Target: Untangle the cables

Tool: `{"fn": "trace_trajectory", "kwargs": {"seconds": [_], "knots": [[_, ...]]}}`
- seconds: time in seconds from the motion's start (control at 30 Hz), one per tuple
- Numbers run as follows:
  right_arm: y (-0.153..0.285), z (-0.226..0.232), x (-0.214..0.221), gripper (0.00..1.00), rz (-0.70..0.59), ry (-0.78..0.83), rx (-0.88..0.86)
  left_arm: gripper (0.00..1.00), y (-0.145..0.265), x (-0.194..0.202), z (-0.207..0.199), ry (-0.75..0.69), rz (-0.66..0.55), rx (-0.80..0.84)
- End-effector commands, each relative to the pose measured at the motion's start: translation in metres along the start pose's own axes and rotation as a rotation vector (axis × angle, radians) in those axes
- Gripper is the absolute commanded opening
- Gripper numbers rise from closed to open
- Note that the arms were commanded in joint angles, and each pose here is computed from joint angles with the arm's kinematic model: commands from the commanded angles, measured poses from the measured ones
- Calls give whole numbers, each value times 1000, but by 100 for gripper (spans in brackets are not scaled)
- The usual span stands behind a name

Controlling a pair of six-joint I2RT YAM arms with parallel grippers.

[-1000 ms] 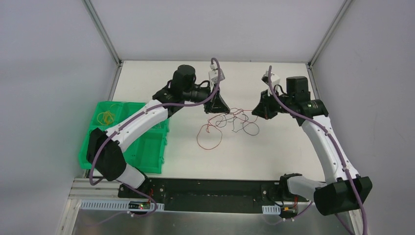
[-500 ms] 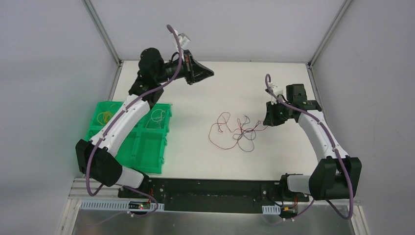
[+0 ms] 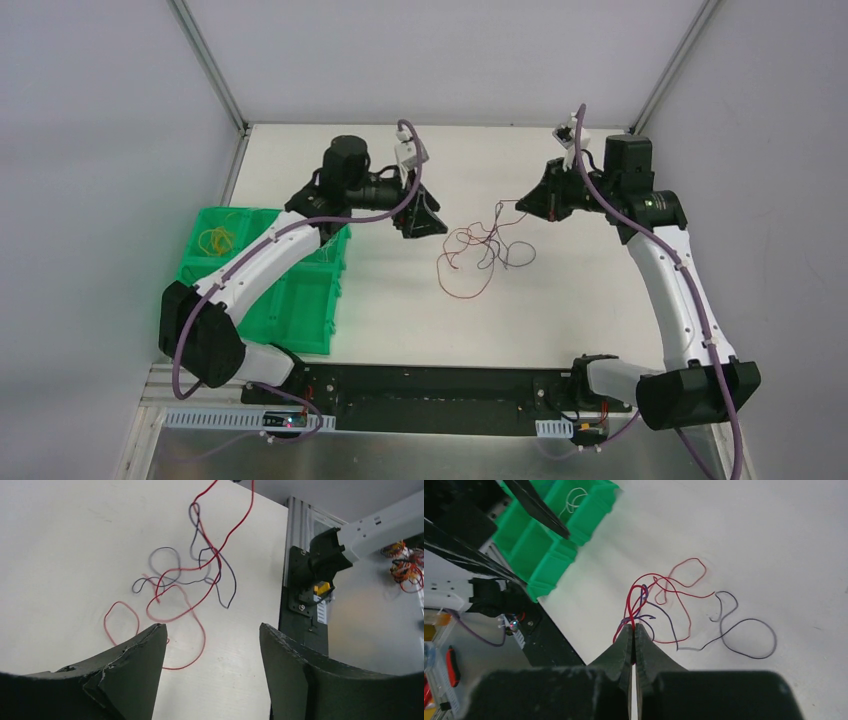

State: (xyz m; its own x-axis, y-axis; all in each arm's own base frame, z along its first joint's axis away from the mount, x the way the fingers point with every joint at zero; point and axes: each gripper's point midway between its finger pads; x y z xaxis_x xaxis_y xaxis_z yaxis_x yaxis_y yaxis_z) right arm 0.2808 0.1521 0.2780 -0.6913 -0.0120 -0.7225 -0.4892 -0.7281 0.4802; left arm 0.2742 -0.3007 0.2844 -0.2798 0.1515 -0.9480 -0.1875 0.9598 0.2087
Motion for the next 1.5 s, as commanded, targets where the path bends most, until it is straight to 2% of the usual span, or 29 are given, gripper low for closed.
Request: {"fn": "trace_trajectory", "kwargs": {"seconds": [0.0, 0.13, 0.27, 0.3, 0.37, 0.4, 0.47, 0.57, 0.73, 0.93, 1.33, 1.47], "knots": [[12, 59, -23, 0, -60, 35, -164, 70, -26, -26, -18, -203, -62, 64], [14, 84, -25, 0, -67, 105, -210, 76, -56, -43, -21, -161, -110, 65], [16, 105, -26, 0, -70, 155, -241, 74, -83, -51, -8, -50, -156, 26], [17, 110, -29, 0, -76, 167, -246, 71, -88, -52, -3, -13, -167, 12], [19, 116, -37, 0, -100, 165, -247, 58, -95, -44, 4, 48, -162, 4], [21, 118, -46, 0, -125, 166, -243, 48, -98, -33, 7, 77, -143, -3], [28, 124, -64, 0, -183, 178, -231, 37, -98, -13, 13, 132, -113, -22], [41, 132, -99, 0, -288, 191, -204, 28, -91, 29, 29, 233, -51, -74], [79, 141, -173, 0, -511, 177, -180, 28, -73, 97, 60, 377, 61, -183], [137, 144, -255, 0, -761, 200, -132, 21, -44, 155, 107, 502, 169, -367], [230, 136, -329, 0, -1152, 345, 86, 22, -12, 211, 118, 603, 342, -520], [254, 134, -342, 0, -1247, 399, 188, 29, 5, 229, 112, 640, 404, -557]]}}
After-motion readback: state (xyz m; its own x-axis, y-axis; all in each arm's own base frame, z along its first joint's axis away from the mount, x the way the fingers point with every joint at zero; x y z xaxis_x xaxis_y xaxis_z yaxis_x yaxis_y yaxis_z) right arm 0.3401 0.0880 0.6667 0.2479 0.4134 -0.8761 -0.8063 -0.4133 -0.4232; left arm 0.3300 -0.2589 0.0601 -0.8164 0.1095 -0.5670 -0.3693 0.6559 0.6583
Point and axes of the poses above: each gripper's point midway between its finger pads, its own y axis back along the fingers, its own z axis along the line the jaws close on, x = y × z, and after that the axes turned 6 degrees about -y, right-handed
